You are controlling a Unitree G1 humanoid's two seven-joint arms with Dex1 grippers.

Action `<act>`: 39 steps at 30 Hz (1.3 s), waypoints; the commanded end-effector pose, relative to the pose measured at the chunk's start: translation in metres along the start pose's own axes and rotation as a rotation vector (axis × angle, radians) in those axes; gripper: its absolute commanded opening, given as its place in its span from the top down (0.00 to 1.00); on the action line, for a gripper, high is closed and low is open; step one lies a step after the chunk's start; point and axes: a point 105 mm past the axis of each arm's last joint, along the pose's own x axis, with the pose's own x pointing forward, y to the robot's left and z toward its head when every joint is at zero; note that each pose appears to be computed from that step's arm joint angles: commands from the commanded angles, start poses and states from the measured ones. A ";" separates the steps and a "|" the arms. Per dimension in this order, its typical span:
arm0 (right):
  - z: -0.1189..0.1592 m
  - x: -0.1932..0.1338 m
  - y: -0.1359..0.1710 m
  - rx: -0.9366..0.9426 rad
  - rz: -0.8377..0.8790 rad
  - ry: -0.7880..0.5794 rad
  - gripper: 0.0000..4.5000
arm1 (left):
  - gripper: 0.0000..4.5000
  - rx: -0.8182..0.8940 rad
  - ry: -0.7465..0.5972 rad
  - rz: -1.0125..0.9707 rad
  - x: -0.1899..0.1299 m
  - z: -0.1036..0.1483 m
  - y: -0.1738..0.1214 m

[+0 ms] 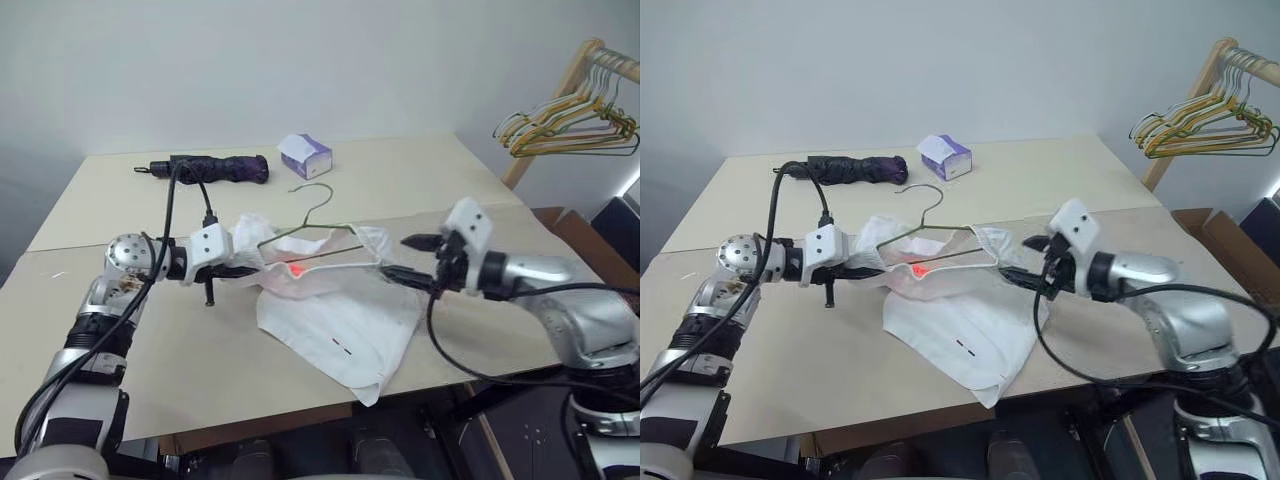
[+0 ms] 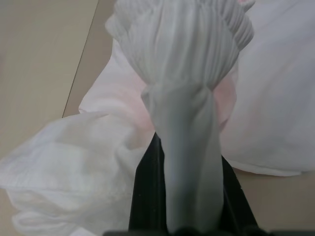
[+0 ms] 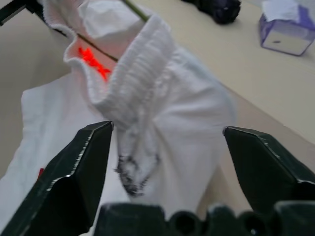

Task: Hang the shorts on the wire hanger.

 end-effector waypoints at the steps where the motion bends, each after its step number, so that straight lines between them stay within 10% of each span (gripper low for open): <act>1: 0.033 -0.014 -0.011 -0.097 0.022 -0.042 0.01 | 1.00 0.075 -0.057 -0.027 -0.012 0.028 0.011; 15: 0.016 0.033 -0.015 -0.377 0.300 0.348 0.01 | 1.00 0.157 -0.117 -0.146 0.004 0.058 0.014; 29: 0.021 0.032 -0.014 -0.391 0.358 0.364 1.00 | 1.00 0.181 -0.135 -0.149 0.010 0.060 0.012; 34: 0.026 0.028 -0.011 -0.312 0.351 0.330 1.00 | 1.00 0.172 -0.156 -0.165 0.011 0.061 0.011; 39: 0.022 0.016 -0.006 -0.212 0.343 0.311 1.00 | 0.68 0.118 -0.213 -0.200 0.011 0.064 0.006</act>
